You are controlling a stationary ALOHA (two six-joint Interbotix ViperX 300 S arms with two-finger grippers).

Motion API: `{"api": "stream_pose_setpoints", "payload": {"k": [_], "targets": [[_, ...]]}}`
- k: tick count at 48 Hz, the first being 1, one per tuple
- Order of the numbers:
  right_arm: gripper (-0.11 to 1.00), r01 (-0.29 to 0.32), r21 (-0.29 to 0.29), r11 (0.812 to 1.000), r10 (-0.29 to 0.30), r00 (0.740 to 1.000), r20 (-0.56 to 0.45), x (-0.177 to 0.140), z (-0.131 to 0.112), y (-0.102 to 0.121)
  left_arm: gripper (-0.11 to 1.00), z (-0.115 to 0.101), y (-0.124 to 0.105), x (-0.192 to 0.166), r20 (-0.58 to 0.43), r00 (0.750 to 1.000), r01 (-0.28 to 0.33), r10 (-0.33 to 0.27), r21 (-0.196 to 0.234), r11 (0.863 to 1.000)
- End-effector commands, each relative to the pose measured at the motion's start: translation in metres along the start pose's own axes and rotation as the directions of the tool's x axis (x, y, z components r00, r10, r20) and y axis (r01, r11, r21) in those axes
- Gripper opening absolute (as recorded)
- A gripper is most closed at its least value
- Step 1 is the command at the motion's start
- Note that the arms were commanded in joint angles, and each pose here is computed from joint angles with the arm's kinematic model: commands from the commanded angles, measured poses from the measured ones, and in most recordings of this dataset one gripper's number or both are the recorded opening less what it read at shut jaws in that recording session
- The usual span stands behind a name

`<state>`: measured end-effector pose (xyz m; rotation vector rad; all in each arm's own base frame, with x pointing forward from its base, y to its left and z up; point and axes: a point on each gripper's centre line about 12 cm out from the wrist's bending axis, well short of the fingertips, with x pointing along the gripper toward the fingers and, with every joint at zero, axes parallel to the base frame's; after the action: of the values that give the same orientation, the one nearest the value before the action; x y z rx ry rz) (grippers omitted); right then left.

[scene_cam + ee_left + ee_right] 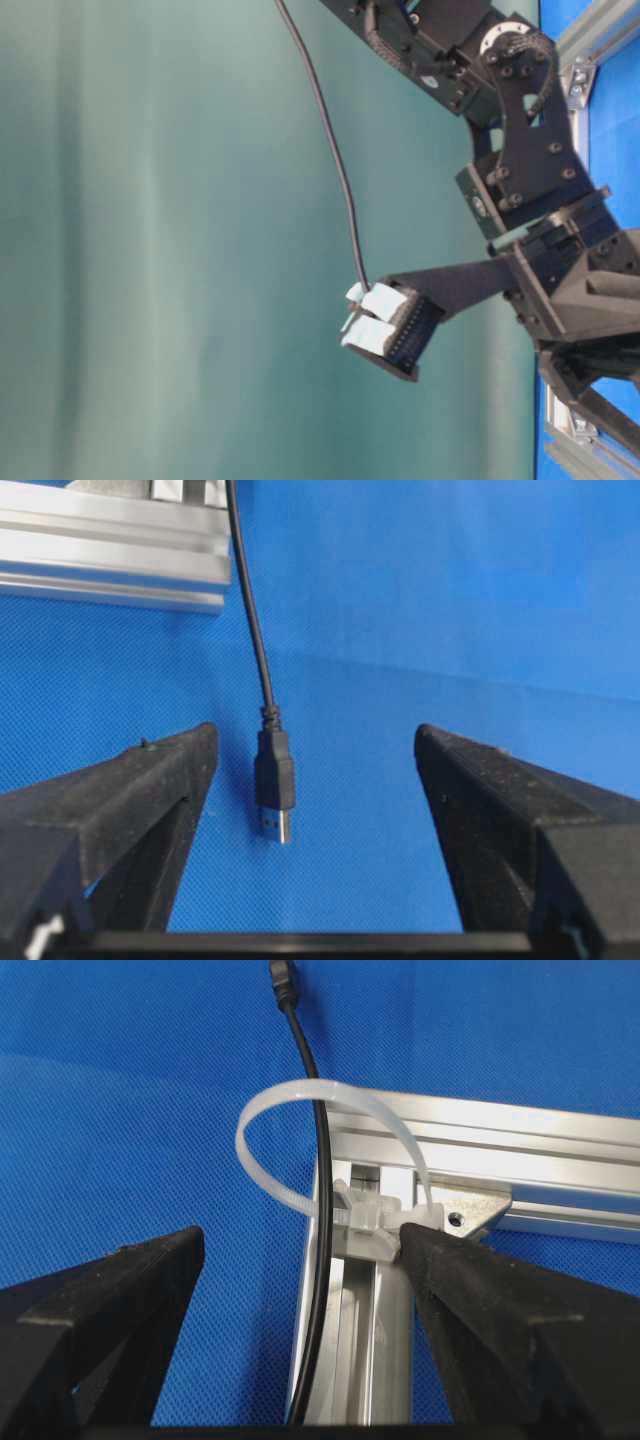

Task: Insert the wire through the string loop located on the left side.
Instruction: 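Open the left gripper, releasing the plug left of the loop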

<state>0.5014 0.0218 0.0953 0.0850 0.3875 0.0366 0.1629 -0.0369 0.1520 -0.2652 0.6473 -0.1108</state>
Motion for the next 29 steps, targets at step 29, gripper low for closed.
{"api": "stream_pose_setpoints", "payload": {"k": [29], "targets": [[0.9,-0.007,-0.008,1.0,0.008,0.99,0.141,-0.065,0.1,0.009,0.69,0.039,-0.005,-0.023,0.207,0.978,0.021,-0.022,0.006,1.0]]}}
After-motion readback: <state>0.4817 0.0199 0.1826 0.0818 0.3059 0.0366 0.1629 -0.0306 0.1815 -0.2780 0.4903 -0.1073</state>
